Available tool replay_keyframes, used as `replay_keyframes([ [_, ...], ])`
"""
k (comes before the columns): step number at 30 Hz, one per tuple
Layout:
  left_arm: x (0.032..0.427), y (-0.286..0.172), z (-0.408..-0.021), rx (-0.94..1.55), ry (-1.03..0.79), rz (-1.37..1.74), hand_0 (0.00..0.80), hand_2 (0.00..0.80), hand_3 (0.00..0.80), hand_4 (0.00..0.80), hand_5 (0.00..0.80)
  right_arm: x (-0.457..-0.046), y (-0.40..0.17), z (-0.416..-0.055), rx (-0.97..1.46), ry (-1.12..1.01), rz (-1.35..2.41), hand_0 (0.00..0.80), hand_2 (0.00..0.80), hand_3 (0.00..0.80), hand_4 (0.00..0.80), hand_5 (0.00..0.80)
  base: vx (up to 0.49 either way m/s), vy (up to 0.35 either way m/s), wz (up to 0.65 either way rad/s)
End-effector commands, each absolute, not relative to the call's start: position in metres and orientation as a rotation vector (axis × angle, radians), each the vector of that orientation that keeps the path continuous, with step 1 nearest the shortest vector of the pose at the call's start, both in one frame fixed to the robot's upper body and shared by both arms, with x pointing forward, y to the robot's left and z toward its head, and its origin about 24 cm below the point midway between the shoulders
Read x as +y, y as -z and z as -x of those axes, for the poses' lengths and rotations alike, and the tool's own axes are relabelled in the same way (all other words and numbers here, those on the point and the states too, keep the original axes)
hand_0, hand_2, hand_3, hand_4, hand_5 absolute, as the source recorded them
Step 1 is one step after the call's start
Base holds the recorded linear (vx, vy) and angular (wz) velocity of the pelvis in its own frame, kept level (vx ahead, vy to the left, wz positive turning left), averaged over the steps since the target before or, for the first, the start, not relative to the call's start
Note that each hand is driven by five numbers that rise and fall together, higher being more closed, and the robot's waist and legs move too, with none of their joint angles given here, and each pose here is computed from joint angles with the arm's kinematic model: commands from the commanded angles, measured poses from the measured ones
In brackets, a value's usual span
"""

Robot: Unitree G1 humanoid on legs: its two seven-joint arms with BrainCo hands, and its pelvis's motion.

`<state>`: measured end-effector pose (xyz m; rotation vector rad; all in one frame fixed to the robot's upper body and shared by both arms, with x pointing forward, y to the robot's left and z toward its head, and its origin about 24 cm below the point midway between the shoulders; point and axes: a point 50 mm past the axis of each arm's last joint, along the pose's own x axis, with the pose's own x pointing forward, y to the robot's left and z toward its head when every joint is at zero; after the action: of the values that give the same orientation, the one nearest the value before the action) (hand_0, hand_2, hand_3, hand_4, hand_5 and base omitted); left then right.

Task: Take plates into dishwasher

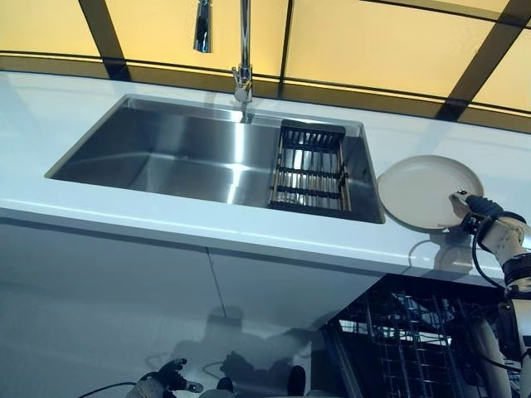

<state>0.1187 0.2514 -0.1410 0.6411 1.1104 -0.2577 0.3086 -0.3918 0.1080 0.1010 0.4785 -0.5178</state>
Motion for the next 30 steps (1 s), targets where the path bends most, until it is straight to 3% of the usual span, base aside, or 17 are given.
replay_keyframes([
  [1,0.243,0.132,-0.15,1.007,0.242,-0.625,0.0,0.0,0.0,0.0,0.0,-0.403,-0.039,-0.259,0.819,0.595,-0.058,0.8,0.8,0.8,0.8,0.8,0.0,0.0,0.0],
  [2,0.243,0.132,-0.15,1.007,0.242,-0.626,0.0,0.0,0.0,0.0,0.0,-0.403,-0.039,-0.259,0.819,0.595,-0.058,0.8,0.8,0.8,0.8,0.8,0.0,0.0,0.0],
  [3,0.243,0.131,-0.151,1.003,0.242,-0.628,0.0,0.0,0.0,0.0,0.0,-0.404,-0.036,-0.256,0.834,0.595,-0.051,0.471,0.471,0.471,0.471,0.471,0.0,0.0,0.0],
  [4,0.243,0.131,-0.151,1.001,0.241,-0.628,0.0,0.0,0.0,0.0,0.0,-0.404,-0.035,-0.254,0.843,0.595,-0.045,0.044,0.044,0.044,0.044,0.044,0.0,0.0,0.0],
  [5,0.244,0.13,-0.152,0.999,0.241,-0.629,0.0,0.0,0.0,0.0,0.0,-0.403,-0.033,-0.253,0.846,0.597,-0.043,0.0,0.0,0.0,0.0,0.0,0.0,0.0,0.0],
  [30,0.255,0.126,-0.152,1.007,0.232,-0.643,0.0,0.0,0.0,0.0,0.0,-0.433,-0.049,-0.232,1.033,0.607,0.355,0.0,0.0,0.0,0.0,0.0,0.0,0.0,0.0],
])
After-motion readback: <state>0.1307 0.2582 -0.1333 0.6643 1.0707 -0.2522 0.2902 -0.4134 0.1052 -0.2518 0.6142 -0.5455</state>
